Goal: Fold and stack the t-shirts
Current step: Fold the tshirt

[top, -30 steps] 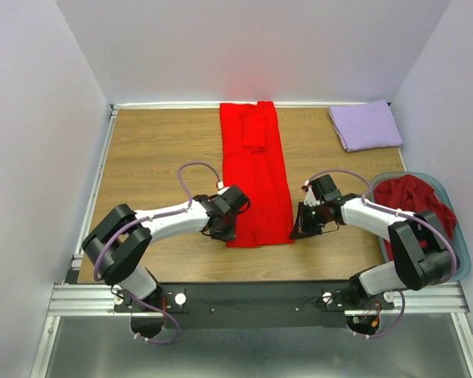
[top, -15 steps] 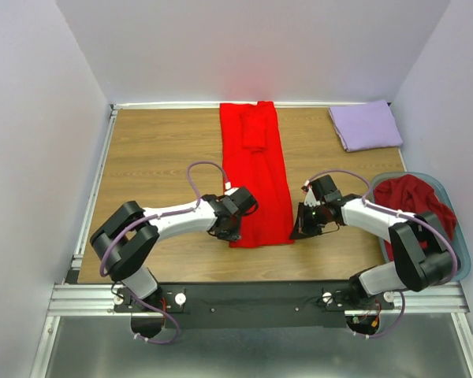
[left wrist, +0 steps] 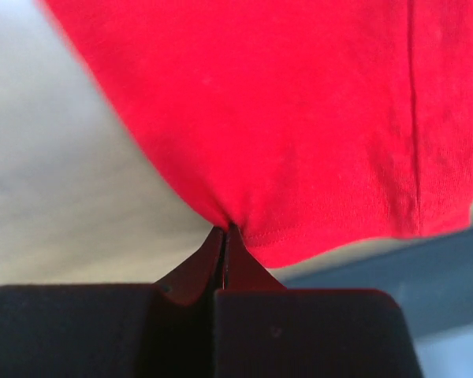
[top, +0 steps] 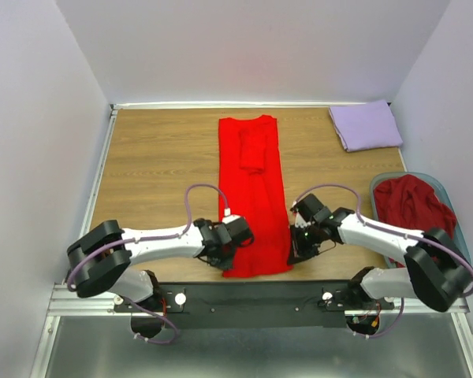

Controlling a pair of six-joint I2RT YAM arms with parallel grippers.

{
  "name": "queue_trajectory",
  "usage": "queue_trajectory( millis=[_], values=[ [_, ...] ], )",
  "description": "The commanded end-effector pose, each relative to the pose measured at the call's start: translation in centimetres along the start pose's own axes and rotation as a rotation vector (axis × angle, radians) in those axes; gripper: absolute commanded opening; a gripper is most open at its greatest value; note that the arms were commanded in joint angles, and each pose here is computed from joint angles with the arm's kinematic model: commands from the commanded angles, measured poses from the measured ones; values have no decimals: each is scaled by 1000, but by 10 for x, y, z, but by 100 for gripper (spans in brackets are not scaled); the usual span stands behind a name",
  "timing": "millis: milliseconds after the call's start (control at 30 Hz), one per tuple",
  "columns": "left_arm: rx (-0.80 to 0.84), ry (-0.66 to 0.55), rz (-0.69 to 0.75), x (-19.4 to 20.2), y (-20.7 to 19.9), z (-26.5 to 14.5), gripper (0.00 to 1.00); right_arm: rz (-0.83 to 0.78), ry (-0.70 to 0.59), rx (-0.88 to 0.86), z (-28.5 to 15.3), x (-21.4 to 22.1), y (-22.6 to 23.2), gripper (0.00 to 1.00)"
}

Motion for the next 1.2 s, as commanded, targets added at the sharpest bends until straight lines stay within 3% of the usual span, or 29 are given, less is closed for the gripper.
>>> queue_trajectory(
  millis=[0, 100, 167, 367, 533, 733, 1167],
  values=[
    [58, 168, -32, 55, -11, -20, 0, 53, 89, 94, -10, 53, -2, 1],
    [140, 156, -36, 63, -20, -35, 0, 61, 61, 69, -23, 58, 3, 1],
    [181, 106, -45, 55, -24, -43, 0, 44, -35, 54, -38, 43, 15, 0],
    [199, -126, -115, -20, -4, -52, 0, -62, -150, 253, -43, -11, 26, 1],
    [120, -326, -157, -93, 38, -42, 0, -92, -274, 343, -51, -86, 33, 0],
    [39, -382, -133, -143, 66, -27, 0, -110, -377, 327, -68, -154, 40, 0],
    [-37, -444, -173, -195, 103, -24, 0, -129, -419, 283, -60, -220, 45, 1]
  ],
)
Point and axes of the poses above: each gripper's point midway between its finger pads, its own z axis out along the fingers, its own y axis along the line the jaws close on, x = y × z, the point moved 5 cm from there along -z, back along the fingers, and after that the axes turned 5 degrees about z, right-handed, at the moved point
